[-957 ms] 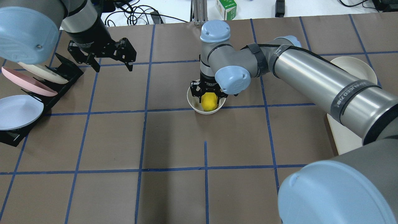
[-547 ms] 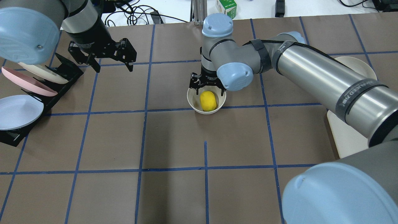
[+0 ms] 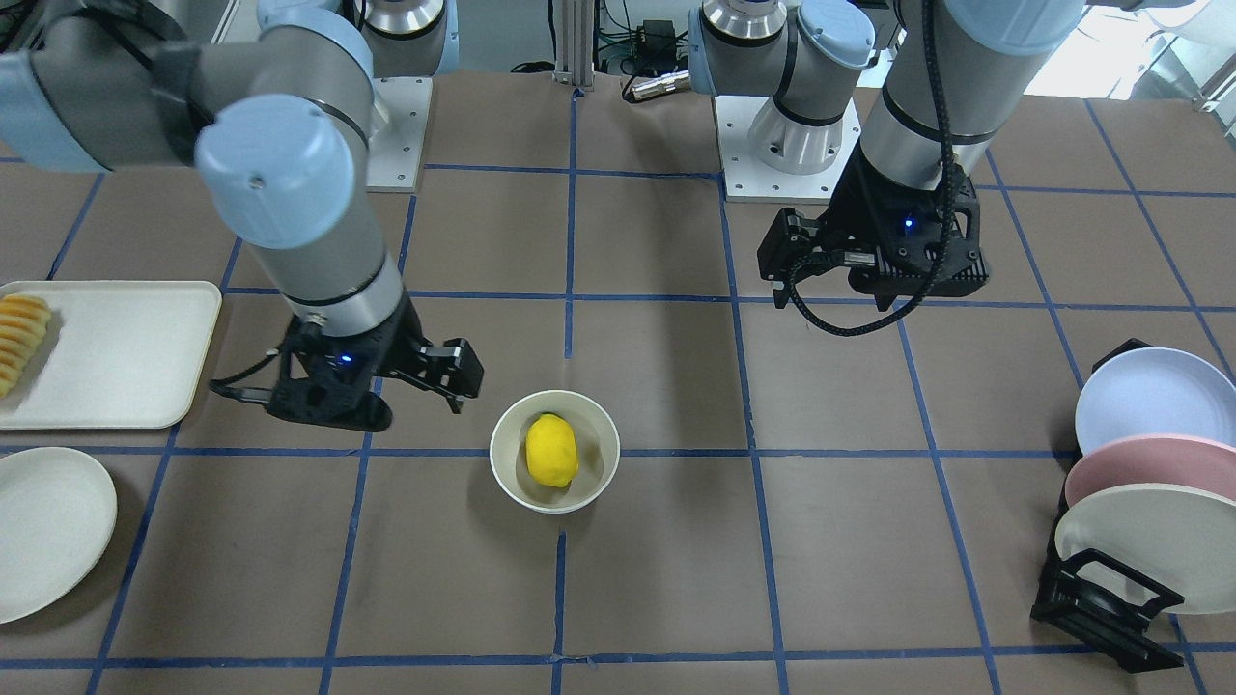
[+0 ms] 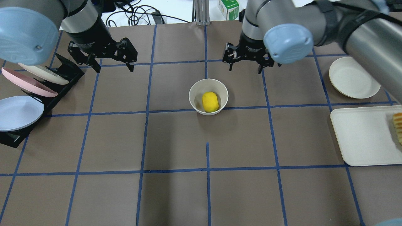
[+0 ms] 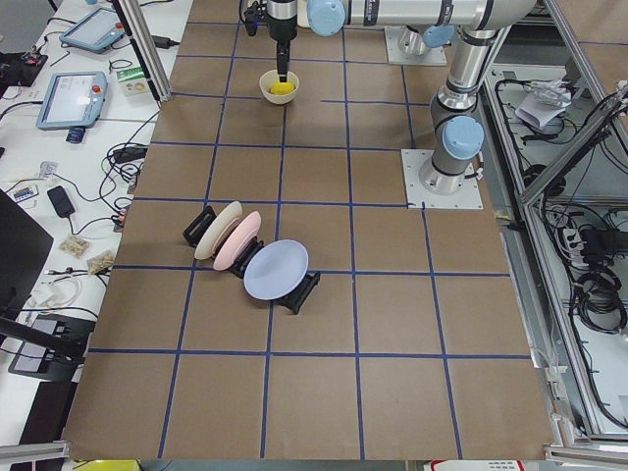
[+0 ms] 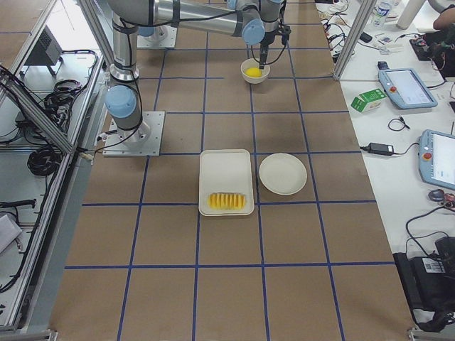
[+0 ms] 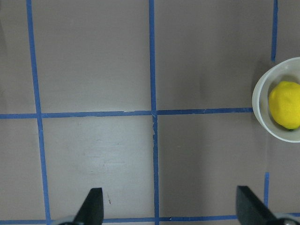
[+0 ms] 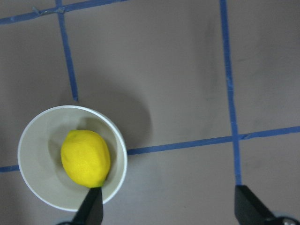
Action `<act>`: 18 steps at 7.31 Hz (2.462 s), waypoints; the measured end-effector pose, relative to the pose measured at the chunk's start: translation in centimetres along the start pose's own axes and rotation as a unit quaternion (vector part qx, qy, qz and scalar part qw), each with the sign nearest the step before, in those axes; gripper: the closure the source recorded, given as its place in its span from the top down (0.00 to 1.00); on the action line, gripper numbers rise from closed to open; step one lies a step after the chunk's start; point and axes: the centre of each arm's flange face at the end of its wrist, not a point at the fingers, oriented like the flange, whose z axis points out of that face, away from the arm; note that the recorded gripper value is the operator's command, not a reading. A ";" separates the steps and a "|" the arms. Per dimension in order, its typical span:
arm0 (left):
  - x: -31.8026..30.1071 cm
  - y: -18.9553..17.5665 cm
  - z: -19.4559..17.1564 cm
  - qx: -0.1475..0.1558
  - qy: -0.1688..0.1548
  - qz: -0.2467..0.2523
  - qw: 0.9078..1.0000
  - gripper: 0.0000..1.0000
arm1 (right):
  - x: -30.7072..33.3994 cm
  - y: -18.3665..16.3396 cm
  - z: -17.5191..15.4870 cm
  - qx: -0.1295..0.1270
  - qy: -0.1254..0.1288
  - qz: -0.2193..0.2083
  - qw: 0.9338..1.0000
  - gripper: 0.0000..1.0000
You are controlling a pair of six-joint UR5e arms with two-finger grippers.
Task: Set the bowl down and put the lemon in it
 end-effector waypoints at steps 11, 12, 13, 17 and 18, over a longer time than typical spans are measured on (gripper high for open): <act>0.0 -0.1 0.0 0.001 0.000 0.000 1.000 1.00 | 9.8 6.7 -8.6 -0.027 0.028 -0.070 0.997 1.00; 0.0 -0.1 0.0 0.000 0.000 0.000 1.000 1.00 | 10.0 7.0 -9.3 -0.021 0.027 -0.067 0.997 1.00; 0.0 0.0 0.0 0.000 -0.001 0.000 1.000 1.00 | 10.0 7.5 -9.8 -0.017 0.025 -0.062 0.998 1.00; 0.1 0.4 -0.9 0.000 0.000 0.001 1.000 1.00 | 8.5 9.0 -10.3 -0.024 0.022 -0.038 0.999 1.00; 0.1 0.8 -1.1 -0.012 0.001 0.000 1.000 1.00 | 8.3 9.1 -10.2 -0.025 0.022 -0.040 0.999 1.00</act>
